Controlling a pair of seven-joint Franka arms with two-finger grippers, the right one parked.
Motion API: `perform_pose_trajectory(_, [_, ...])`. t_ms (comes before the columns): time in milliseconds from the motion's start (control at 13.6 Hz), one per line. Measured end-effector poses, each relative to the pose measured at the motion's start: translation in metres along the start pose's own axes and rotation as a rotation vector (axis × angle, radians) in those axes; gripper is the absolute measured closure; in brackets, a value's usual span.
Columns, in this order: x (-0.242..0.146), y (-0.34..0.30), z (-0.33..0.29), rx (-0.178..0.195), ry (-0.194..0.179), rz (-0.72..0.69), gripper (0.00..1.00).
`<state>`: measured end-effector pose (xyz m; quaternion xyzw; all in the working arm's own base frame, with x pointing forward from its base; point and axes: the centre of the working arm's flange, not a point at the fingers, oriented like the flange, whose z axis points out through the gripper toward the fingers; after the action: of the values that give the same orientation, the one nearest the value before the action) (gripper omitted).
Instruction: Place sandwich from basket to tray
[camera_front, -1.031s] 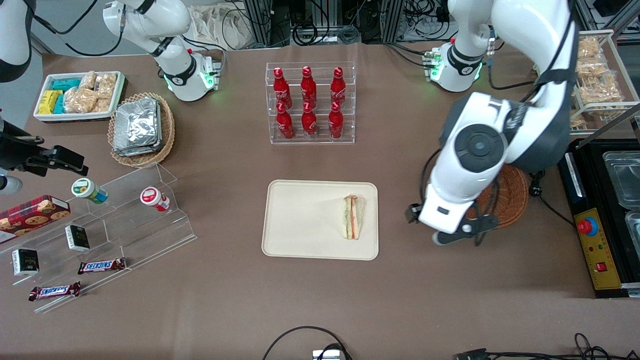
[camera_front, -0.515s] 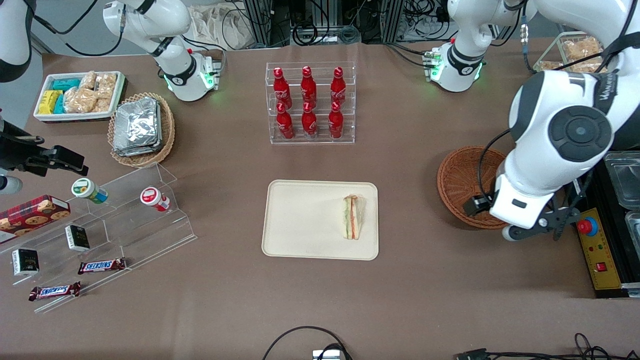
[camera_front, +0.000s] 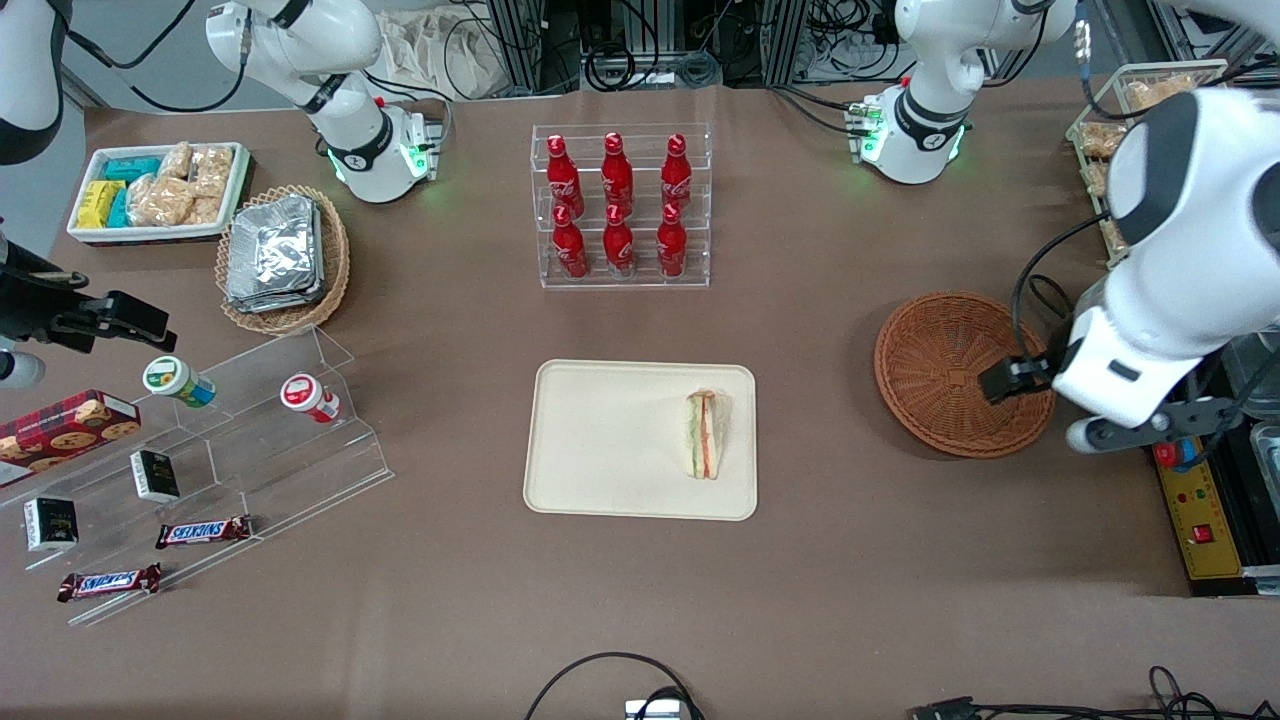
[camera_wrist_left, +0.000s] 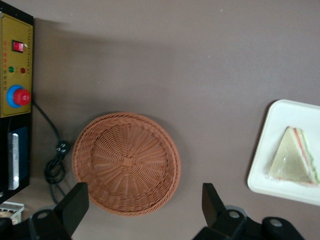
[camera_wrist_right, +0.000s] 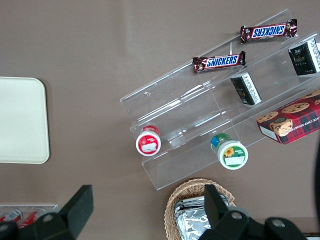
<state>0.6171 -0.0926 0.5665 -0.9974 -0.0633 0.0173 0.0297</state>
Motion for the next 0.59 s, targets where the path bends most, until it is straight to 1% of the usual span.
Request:
perform_pose_trajectory(294, [-0.032,-0.033,-0.037,-0.052,0.009,0.072,0.0])
perform_pose_trajectory(442, [-0.05,-0.045,-0.053,-0.061,0.008,0.092,0.0])
perform_pose_trajectory(589, [-0.063,-0.049,-0.066,-0.062,0.02,0.099,0.0])
